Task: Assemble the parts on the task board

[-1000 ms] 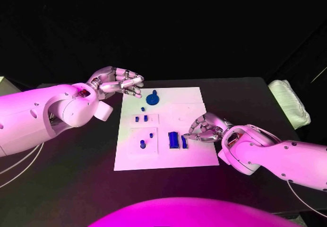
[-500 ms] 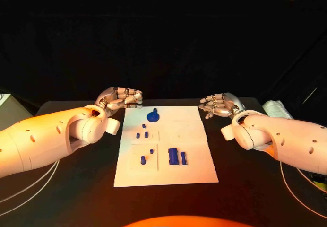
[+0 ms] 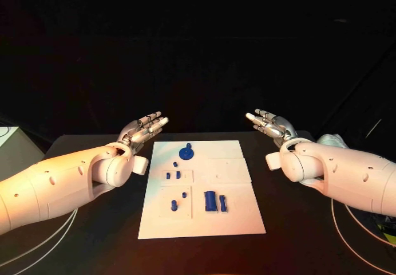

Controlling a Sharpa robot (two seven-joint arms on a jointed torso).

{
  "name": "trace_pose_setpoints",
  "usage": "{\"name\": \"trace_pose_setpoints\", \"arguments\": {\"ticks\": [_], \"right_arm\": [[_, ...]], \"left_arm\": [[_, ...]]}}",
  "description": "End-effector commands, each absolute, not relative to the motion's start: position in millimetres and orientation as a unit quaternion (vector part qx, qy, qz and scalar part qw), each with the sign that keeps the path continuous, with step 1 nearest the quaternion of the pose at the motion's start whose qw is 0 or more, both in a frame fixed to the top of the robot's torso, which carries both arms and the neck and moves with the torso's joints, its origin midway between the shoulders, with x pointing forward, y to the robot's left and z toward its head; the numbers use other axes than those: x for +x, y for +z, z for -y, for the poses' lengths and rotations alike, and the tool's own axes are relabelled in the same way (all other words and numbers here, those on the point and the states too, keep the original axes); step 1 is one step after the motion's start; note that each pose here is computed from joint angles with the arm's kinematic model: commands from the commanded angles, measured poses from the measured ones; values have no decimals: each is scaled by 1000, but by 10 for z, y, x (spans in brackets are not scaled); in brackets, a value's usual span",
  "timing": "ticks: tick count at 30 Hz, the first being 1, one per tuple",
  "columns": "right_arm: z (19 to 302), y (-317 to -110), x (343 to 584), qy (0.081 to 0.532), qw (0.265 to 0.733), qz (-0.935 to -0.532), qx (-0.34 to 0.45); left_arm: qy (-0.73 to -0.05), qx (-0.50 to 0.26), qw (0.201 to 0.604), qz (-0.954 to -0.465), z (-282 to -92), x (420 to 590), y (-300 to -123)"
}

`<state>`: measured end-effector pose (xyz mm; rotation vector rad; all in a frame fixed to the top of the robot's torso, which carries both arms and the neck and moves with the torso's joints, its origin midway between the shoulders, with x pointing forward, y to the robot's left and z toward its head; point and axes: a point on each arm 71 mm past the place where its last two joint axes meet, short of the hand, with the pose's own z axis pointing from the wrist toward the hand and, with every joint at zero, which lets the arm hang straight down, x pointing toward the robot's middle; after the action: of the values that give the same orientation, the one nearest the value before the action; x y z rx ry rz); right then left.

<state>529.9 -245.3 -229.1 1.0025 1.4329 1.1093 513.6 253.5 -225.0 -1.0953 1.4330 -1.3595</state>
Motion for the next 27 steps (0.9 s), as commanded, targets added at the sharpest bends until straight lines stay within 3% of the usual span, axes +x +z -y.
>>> {"name": "trace_pose_setpoints", "arguments": {"ticks": [1, 11, 18, 27], "right_arm": [[2361, -2287, 5207, 471, 517, -571, 430], [1990, -2263, 4724, 503, 497, -513, 487], [1924, -2242, 4618, 507, 493, -502, 498], [1924, -2242, 4618, 507, 493, -502, 498]], "left_arm": [[-538, -449, 447, -556, -2463, 5092, -2242], [-518, -485, 481, -515, -2063, 4763, -2254], [-508, -497, 491, -504, -1941, 4636, -2244], [-507, -498, 493, -502, -1924, 4618, -2242]]}}
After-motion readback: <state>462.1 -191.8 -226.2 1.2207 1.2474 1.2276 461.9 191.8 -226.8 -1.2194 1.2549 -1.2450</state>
